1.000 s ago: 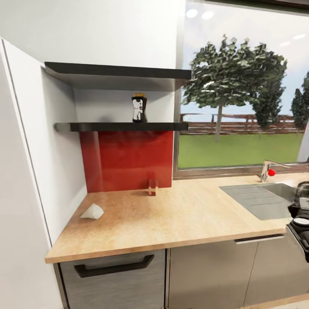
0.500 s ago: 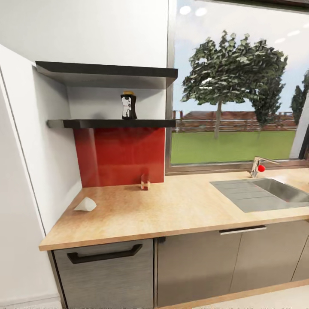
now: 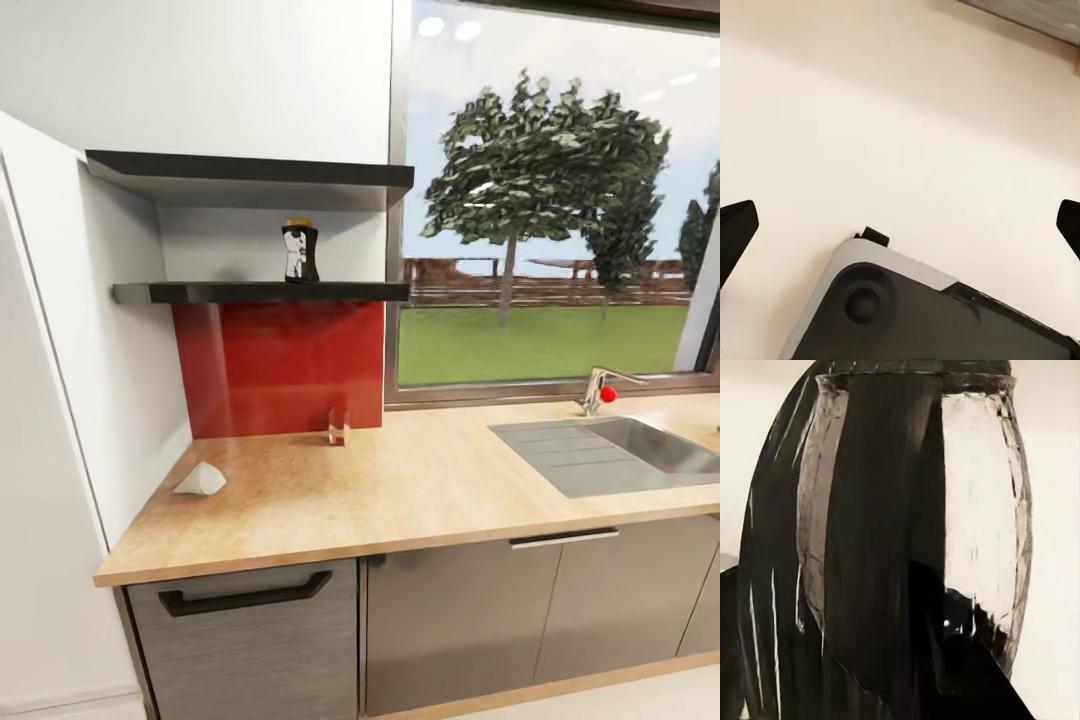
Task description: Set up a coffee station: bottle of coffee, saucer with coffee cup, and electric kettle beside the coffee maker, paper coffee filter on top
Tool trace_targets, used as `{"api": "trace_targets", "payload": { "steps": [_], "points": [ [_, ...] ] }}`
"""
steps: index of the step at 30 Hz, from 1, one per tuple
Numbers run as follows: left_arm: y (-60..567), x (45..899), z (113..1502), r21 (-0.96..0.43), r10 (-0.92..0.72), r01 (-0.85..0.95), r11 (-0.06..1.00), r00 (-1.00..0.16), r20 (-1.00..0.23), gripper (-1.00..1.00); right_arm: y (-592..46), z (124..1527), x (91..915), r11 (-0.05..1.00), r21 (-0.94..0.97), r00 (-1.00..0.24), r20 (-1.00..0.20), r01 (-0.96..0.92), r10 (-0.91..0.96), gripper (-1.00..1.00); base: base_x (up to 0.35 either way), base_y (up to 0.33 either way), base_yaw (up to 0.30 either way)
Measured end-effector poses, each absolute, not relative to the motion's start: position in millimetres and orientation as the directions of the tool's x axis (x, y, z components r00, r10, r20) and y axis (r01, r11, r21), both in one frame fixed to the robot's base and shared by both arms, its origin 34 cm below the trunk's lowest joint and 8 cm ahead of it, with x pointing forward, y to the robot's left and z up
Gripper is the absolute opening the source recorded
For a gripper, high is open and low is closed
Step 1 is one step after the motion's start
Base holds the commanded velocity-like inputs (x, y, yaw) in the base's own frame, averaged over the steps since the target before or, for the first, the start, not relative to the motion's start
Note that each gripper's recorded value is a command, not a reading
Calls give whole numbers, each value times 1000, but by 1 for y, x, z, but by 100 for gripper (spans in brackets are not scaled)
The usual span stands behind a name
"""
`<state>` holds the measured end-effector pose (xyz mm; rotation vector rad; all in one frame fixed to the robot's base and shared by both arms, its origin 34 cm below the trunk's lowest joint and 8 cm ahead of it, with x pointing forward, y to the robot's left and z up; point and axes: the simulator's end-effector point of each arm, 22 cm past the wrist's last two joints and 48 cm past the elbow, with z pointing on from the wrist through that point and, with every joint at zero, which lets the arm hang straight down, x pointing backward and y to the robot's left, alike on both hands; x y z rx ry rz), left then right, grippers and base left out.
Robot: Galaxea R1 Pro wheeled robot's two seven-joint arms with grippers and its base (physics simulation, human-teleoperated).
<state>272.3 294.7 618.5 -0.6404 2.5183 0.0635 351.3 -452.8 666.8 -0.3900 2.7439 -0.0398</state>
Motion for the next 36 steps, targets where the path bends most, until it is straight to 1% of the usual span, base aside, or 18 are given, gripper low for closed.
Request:
{"api": "trace_targets", "payload": {
  "steps": [3,10,16,23,36],
  "points": [
    [299,270,621,-85,-453,-482,872,-730,-511,100,-444,667,344,961,-43,-895,-356,-272,-269,-100,0,0,0],
    [304,265,627,-91,-499,-532,842,-703,-506,100,-447,671,340,963,-72,-895,-355,-262,-270,-100,0,0,0],
    [304,260,632,-86,-500,-536,840,-703,-505,100,-453,674,337,963,-103,-897,-350,-249,-269,-100,0,0,0],
    [303,252,635,-79,-499,-536,841,-710,-497,100,-457,680,342,957,-173,-879,-383,-234,-285,-100,0,0,0],
    [303,240,643,-69,-498,-537,841,-719,-485,100,-454,683,329,959,-175,-885,-378,-222,-274,-100,0,0,0]
  ]
}}
